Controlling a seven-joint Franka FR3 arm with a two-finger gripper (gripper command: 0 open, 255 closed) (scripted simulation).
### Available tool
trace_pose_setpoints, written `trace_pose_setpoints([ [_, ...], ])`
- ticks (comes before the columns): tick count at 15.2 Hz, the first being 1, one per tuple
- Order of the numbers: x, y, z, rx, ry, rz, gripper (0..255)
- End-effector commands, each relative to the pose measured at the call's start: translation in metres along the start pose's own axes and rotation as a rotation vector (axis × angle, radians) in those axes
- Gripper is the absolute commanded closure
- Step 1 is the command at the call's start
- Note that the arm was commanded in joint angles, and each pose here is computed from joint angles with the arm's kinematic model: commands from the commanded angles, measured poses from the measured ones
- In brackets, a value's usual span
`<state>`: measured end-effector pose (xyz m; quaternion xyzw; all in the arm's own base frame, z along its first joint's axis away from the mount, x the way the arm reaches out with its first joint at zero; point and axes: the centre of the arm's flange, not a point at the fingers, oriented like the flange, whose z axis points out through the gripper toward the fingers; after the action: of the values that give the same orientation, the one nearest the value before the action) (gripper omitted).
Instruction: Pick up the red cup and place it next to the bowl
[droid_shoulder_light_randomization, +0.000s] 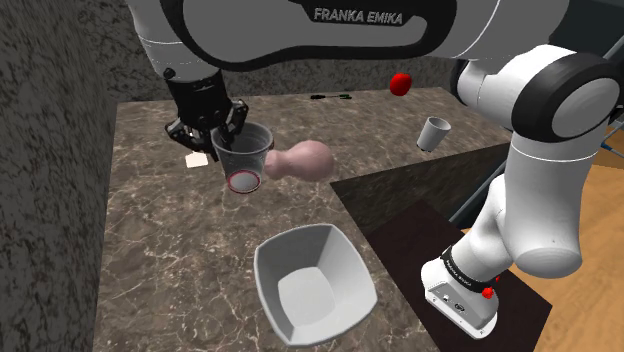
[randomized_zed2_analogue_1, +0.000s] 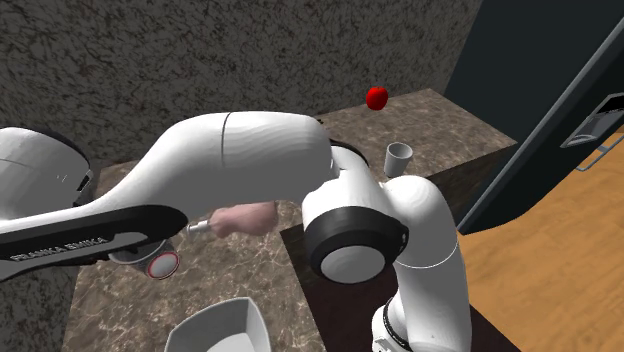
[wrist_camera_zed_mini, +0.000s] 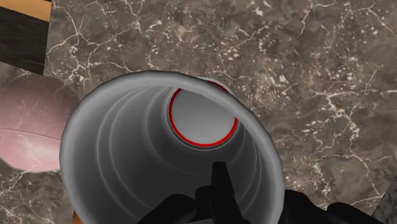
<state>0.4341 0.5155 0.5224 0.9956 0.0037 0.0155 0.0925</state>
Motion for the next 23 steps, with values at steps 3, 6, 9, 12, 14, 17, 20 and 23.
trace_pose_setpoints([
  [3,0.000,-0.003,0.021,0.001,0.001,0.000,255],
  [6,-0.001,-0.006,0.037,0.001,0.001,0.000,255],
  [9,-0.001,-0.009,0.052,0.001,0.001,0.000,255],
  [12,-0.002,-0.012,0.068,0.001,0.001,0.000,255],
  [14,-0.002,-0.014,0.078,0.001,0.001,0.000,255],
  [17,-0.003,-0.017,0.094,0.001,0.001,0.000,255],
  [20,-0.003,-0.020,0.109,0.001,0.001,0.000,255],
  [23,-0.004,-0.023,0.125,0.001,0.001,0.000,255],
])
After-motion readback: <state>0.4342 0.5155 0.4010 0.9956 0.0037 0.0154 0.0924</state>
